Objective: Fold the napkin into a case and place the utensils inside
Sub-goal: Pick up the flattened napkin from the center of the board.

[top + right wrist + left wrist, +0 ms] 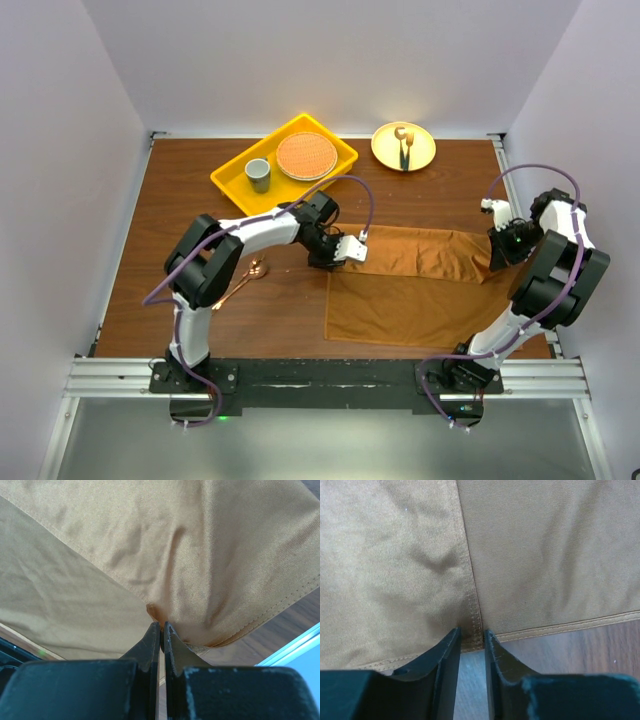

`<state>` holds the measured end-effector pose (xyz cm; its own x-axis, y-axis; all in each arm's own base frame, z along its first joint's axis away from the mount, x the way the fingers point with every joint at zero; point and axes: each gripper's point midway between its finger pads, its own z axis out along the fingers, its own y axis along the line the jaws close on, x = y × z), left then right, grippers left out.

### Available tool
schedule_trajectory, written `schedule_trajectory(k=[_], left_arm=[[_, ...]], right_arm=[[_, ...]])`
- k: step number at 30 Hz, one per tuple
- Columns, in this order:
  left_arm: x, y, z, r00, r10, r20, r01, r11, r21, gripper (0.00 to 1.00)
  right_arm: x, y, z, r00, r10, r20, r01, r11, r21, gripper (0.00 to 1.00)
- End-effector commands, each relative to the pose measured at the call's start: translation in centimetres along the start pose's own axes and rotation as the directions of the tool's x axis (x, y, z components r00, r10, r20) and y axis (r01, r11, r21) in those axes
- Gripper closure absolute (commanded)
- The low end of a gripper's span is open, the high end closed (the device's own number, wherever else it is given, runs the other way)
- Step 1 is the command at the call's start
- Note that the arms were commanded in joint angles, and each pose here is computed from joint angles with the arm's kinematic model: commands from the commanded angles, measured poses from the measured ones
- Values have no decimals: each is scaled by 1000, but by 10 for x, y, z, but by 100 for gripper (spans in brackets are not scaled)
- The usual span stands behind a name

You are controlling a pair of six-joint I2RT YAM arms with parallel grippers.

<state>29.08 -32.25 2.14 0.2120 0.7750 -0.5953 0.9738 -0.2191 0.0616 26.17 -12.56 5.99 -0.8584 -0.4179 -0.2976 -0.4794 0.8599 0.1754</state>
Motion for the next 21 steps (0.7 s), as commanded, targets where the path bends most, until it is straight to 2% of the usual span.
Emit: schedule_trajectory(k=[1, 3, 4, 7, 14, 21], left_arm=[[6, 5, 0, 1000, -13, -7, 13, 1000, 14, 74], [6, 7, -2, 1000, -19, -8, 19, 1000, 20, 78], [5, 8, -2, 1000, -18, -4, 18, 1000, 24, 85], [-2, 10, -8, 1000, -8, 17, 8, 1000, 20, 92], [-22, 15, -24, 998, 11, 57, -11, 1000, 1, 92], [-17, 16, -26, 999, 4, 46, -4, 1000, -1, 91]], right_arm=[[-7, -4, -5, 1000, -16, 16, 16, 1000, 11, 100], [-8, -4, -5, 1000, -14, 18, 13, 1000, 12, 100], [-8, -5, -5, 1000, -16, 20, 15, 1000, 12, 100], [-10, -5, -6, 1000, -15, 25, 14, 1000, 11, 100], [-13, -5, -9, 999, -16, 36, 16, 1000, 12, 100], [-14, -4, -10, 999, -17, 40, 16, 1000, 12, 100]])
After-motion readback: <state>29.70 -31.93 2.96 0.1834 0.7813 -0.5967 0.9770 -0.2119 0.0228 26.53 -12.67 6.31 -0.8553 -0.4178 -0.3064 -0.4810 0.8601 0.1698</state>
